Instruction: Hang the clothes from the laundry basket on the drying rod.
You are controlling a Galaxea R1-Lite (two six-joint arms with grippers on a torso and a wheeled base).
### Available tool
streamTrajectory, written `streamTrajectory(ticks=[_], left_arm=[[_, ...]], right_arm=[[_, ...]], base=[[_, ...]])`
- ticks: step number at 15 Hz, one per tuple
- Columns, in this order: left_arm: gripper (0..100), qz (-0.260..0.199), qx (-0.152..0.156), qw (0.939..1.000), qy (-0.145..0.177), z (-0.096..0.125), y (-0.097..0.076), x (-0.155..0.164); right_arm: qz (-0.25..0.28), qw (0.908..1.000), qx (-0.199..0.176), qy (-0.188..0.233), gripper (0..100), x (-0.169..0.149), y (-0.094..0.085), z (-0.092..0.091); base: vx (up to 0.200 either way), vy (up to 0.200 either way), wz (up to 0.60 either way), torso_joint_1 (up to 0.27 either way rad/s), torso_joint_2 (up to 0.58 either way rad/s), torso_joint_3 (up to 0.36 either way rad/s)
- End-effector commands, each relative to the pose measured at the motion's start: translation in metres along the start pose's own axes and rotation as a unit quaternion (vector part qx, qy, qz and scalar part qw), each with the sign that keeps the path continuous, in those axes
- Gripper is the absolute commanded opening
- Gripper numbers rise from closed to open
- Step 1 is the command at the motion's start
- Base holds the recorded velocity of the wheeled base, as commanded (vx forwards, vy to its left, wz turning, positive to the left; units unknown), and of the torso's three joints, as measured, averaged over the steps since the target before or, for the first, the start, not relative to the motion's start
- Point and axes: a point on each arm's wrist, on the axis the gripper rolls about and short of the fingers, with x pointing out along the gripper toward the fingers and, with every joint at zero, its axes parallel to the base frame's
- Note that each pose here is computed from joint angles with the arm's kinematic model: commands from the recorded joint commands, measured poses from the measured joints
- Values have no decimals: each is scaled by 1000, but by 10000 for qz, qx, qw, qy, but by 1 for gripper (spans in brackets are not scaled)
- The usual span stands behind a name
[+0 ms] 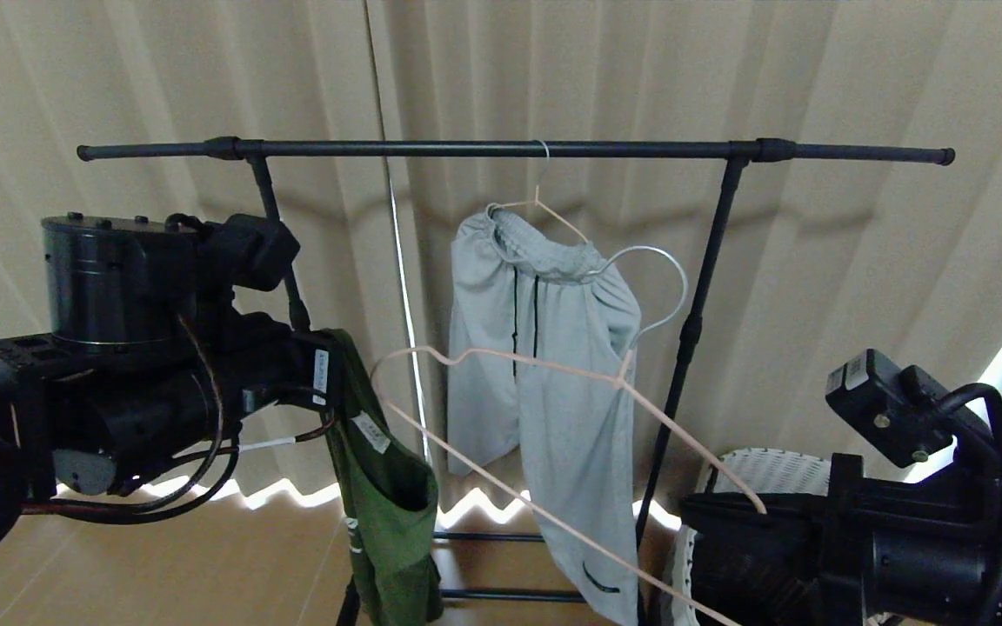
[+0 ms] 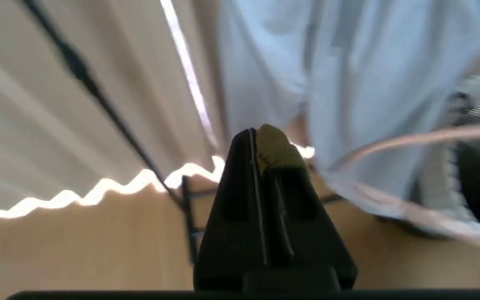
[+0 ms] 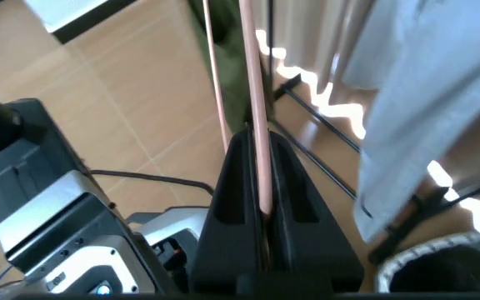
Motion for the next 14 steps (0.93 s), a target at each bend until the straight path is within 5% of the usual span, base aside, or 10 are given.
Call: streamTrajectory(ticks=[1,5,7,14], left_arm=[[0,-47,9,10000,-14,3,-4,2],[0,218,19,9997,48,2,-2,8],[0,715,23,9974,78,6,-2,21],[0,795,43,9968,102,5,0,21]], right_arm=[[64,9999,46,85,0,19,0,-2],[58,10000,69,23,0,23,-1,-1],[69,9999,65,41,0,20,0,-3],[283,9996,-50,-74,0,14,11,0]], base=[[0,0,0,0,0,0],[0,0,0,0,0,0],[0,0,0,0,0,0],[0,0,0,0,0,0]])
